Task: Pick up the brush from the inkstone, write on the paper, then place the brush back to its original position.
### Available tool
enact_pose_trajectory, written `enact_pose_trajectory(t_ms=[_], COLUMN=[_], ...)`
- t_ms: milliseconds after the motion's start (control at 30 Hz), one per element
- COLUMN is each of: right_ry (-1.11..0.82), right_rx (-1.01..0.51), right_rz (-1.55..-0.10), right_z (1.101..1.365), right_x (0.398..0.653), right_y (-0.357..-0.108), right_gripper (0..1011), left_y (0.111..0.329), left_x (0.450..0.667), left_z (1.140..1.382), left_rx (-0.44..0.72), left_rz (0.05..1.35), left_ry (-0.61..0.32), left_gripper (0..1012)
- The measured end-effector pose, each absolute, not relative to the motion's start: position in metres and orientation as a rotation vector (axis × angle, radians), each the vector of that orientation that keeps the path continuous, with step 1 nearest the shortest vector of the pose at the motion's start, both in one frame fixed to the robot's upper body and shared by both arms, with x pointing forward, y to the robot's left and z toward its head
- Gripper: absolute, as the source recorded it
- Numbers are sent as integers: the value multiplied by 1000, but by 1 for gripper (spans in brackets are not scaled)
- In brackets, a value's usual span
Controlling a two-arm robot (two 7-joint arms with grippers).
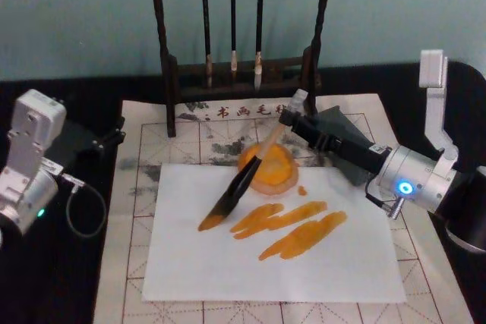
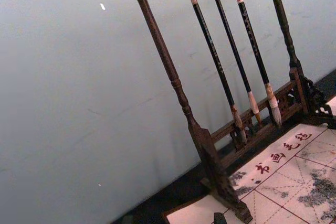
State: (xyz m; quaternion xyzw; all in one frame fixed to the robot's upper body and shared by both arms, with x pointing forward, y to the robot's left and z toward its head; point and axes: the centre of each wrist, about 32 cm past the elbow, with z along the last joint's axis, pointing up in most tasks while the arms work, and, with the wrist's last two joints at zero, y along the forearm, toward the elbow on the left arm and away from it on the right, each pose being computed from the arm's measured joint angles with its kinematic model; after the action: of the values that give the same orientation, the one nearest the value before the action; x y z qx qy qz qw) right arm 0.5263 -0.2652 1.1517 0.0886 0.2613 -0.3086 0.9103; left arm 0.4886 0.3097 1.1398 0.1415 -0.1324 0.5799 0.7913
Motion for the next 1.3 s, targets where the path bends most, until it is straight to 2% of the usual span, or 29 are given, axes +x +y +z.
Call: enact_pose_trajectory(t_ms=[1300], right_ry=[503], right_rx=[172], right_rz=[-708], right_z=[1159], right_x=[516], right_y=[-291], right_gripper=[173], left_y=[310], left_x=[489], left_z=[1140], left_rx=[304], left_rz=[1248], left_ry=[-285], left_gripper=[1001])
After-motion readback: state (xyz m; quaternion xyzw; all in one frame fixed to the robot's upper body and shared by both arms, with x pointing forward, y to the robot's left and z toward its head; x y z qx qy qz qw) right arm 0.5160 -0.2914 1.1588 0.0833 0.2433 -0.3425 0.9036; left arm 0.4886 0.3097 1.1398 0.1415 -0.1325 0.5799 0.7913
